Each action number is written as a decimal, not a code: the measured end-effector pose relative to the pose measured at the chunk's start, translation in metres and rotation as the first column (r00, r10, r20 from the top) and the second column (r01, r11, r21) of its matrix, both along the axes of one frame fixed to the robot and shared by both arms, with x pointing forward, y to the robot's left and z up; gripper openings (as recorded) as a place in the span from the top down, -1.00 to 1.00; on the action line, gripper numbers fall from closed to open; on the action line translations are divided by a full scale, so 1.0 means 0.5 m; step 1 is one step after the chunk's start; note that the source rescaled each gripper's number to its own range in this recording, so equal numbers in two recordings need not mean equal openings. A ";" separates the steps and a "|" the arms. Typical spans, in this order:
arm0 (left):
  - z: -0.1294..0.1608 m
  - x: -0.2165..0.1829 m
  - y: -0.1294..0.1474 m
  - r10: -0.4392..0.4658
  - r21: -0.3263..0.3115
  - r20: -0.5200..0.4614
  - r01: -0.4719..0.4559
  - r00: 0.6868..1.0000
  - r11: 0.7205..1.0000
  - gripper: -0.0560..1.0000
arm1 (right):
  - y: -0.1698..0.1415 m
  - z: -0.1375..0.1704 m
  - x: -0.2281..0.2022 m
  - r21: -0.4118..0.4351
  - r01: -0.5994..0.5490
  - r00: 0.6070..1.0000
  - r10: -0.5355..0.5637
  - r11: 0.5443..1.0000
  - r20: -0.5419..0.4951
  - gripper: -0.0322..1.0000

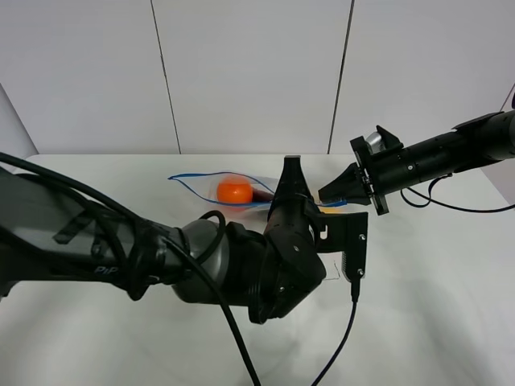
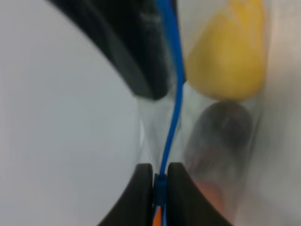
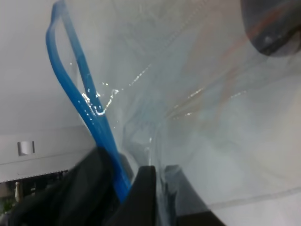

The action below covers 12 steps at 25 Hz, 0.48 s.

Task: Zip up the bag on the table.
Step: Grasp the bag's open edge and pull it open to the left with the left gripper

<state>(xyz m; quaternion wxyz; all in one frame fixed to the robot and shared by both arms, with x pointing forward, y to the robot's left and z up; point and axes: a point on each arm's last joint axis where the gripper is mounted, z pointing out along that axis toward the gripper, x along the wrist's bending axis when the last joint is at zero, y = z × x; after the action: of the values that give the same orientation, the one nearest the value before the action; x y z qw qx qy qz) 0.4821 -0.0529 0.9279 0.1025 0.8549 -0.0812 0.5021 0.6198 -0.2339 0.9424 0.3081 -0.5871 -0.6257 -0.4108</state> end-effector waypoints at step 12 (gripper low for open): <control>-0.010 0.039 0.069 0.090 0.069 0.017 -0.091 0.996 0.993 0.89 | -0.028 -0.003 0.001 -0.022 0.017 1.000 -0.017 1.000 0.000 0.94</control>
<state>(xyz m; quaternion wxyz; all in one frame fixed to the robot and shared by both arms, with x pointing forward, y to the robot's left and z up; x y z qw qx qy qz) 0.5016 -0.0186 0.9230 0.0492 0.8572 -0.0608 0.5091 0.6203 -0.2479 0.9410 0.2984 -0.5957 -0.6253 -0.4065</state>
